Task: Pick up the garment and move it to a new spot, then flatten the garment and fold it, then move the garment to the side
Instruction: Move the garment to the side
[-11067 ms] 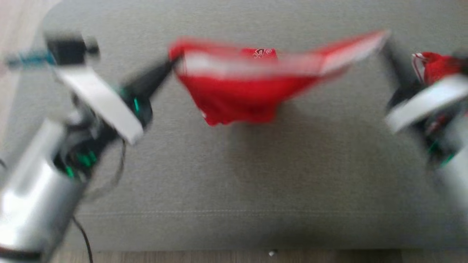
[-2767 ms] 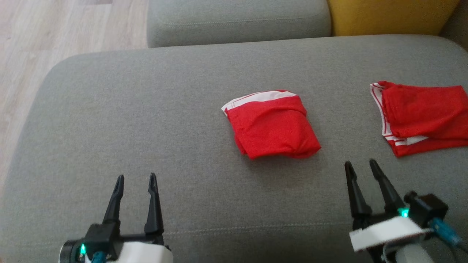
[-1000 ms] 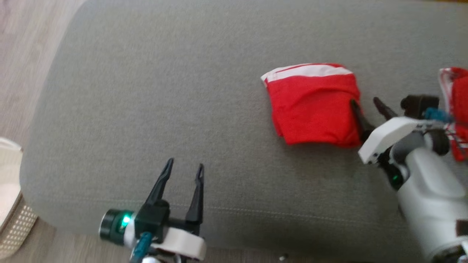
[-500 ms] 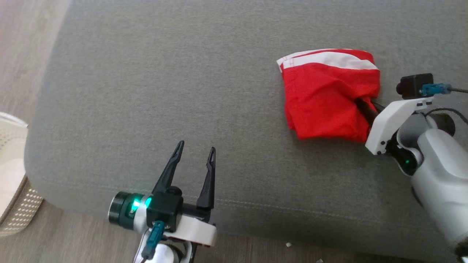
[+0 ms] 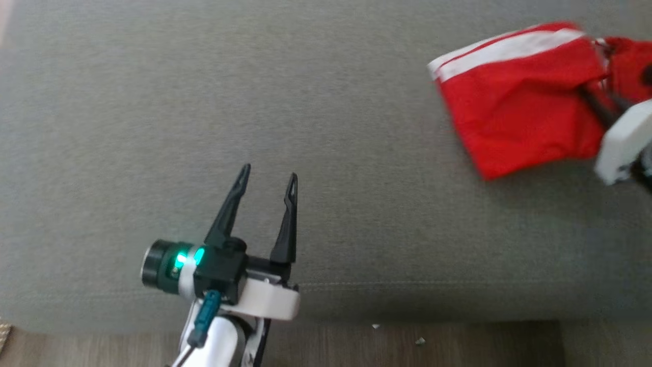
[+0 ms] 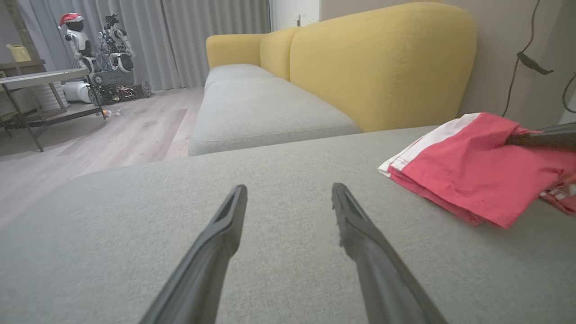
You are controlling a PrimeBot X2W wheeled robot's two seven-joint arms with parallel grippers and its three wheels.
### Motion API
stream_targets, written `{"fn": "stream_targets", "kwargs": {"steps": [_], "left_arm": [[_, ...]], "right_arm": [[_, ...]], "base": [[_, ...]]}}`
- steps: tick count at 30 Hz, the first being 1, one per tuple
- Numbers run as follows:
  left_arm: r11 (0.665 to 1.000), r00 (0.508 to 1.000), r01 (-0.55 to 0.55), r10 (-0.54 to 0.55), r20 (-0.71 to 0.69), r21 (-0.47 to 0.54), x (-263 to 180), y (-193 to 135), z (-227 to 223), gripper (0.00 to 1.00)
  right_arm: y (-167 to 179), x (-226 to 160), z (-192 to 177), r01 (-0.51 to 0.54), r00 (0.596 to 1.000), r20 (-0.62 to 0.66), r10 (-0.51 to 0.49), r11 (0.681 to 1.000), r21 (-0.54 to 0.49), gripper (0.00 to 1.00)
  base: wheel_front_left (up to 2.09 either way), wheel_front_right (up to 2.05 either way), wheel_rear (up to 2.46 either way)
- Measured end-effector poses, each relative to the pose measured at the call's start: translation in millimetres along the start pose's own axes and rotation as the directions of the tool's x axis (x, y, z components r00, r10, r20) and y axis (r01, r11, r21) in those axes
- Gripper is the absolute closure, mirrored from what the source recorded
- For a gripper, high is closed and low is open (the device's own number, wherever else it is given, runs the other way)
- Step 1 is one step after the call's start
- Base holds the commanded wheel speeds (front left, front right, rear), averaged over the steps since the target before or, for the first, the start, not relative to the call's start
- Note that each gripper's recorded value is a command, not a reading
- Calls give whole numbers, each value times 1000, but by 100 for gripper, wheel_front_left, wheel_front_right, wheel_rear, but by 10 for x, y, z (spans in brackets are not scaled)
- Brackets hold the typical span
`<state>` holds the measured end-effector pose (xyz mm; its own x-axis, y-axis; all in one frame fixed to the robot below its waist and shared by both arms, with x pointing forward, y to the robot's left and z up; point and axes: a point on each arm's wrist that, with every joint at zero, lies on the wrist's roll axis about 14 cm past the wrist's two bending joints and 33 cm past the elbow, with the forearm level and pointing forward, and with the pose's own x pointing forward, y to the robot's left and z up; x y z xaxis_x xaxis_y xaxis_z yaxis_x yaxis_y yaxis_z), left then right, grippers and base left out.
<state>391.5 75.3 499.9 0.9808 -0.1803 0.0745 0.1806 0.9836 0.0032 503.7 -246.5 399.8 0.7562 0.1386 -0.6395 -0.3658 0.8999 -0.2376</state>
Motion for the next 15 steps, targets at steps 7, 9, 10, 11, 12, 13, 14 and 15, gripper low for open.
{"fn": "stream_targets", "kwargs": {"steps": [7,9,10,11,12,13,14,15], "left_arm": [[1000,1000,4,-3,29,-6,213,21,25,0],[1000,999,-8,8,37,-2,231,65,48,0],[1000,999,-22,22,44,4,230,116,69,0],[1000,998,-30,30,46,7,225,140,79,0],[999,998,-39,38,48,11,220,167,87,0],[999,998,-46,46,50,14,214,191,95,0],[998,997,-55,54,53,16,208,221,109,0],[998,996,-66,65,55,19,200,257,116,0]], "right_arm": [[-585,-220,-108,120,992,-28,-122,991,-59,100],[-663,-256,-99,137,990,-33,-140,988,-78,100],[-747,-289,-60,155,987,-30,-158,984,-87,100],[-808,-311,-53,168,985,-33,-172,981,-92,100],[-865,-332,-48,181,982,-38,-185,978,-103,100],[-927,-357,-39,196,979,-40,-201,974,-113,100],[-987,-381,-28,210,975,-39,-217,969,-126,100],[-1047,-405,-21,226,971,-43,-233,965,-132,100]], "base": [[0,0,0],[0,0,0],[0,0,0],[0,0,0],[0,0,0],[0,0,0],[0,0,0],[0,0,0]]}}
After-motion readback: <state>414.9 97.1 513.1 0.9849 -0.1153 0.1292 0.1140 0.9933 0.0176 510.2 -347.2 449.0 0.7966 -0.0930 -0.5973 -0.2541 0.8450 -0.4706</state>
